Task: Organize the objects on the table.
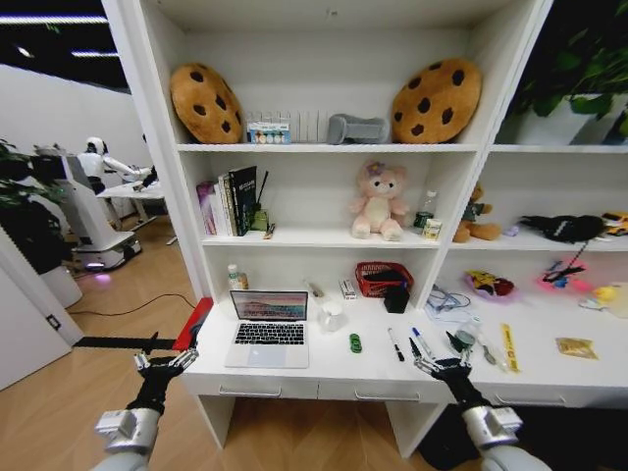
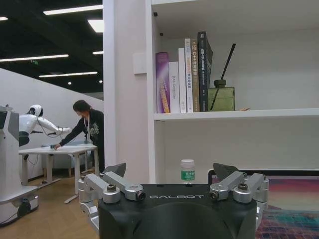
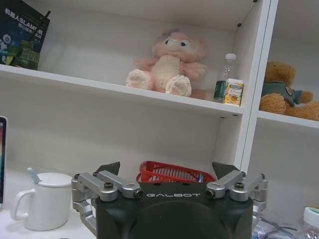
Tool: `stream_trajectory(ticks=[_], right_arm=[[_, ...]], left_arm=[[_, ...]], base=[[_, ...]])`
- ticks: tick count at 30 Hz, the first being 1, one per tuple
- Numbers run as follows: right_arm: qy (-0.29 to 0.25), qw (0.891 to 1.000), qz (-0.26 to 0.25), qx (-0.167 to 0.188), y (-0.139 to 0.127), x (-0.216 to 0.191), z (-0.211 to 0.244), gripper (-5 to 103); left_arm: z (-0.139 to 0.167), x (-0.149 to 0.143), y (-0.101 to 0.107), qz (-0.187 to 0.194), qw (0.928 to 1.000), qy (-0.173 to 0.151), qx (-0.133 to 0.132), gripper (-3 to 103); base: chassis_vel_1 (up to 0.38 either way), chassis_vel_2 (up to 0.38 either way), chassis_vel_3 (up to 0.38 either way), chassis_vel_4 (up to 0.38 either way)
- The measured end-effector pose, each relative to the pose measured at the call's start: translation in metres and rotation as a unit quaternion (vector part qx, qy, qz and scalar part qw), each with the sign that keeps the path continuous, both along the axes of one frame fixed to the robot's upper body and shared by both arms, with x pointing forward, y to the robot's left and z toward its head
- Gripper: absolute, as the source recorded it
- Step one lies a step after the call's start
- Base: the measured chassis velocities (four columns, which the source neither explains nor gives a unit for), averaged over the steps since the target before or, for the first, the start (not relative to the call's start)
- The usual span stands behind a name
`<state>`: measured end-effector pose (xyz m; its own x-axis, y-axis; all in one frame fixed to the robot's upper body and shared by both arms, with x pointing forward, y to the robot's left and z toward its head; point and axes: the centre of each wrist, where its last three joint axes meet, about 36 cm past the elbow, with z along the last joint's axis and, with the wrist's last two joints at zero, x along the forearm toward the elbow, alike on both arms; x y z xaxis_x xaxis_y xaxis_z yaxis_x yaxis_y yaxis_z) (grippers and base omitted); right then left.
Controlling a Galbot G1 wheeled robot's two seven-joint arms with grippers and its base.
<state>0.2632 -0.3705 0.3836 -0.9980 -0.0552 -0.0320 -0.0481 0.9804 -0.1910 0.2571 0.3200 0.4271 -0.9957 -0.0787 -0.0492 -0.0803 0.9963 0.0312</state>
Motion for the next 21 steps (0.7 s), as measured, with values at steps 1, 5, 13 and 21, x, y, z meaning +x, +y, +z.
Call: stream_trajectory(ticks=[1,5,13,21], right_arm=[[0.001,1.0,-0.001,0.001,0.0,-0.0003,-0.0007,100],[0.002,1.0,-0.002,0.001,-0.0002,-0.0008,-0.0021,100],[0.004,1.0,-0.003,0.003,0.0002,-0.0005,-0.004,100],[0.004,1.0,-0.008,0.003,0.0031,-0.0014,-0.0062,100]], left_arm=[[0.0001,-0.0003,0.0002,0.0,1.0,0.0,0.0,98],[-0.0002,-0.0006,0.0001,0.0,1.0,0.001,0.0,97],[-0.0006,0.0002,-0.0005,-0.001,1.0,0.001,0.001,98],[-0.0013,-0.0003,-0.0008,-0.004,1.0,0.004,0.001,98]], base=[[-0.147,0.114,0.137,-0.132],[-0.137,0.124,0.129,-0.134],[-0.122,0.133,0.123,-0.129],[-0.116,0.098,0.118,-0.104]])
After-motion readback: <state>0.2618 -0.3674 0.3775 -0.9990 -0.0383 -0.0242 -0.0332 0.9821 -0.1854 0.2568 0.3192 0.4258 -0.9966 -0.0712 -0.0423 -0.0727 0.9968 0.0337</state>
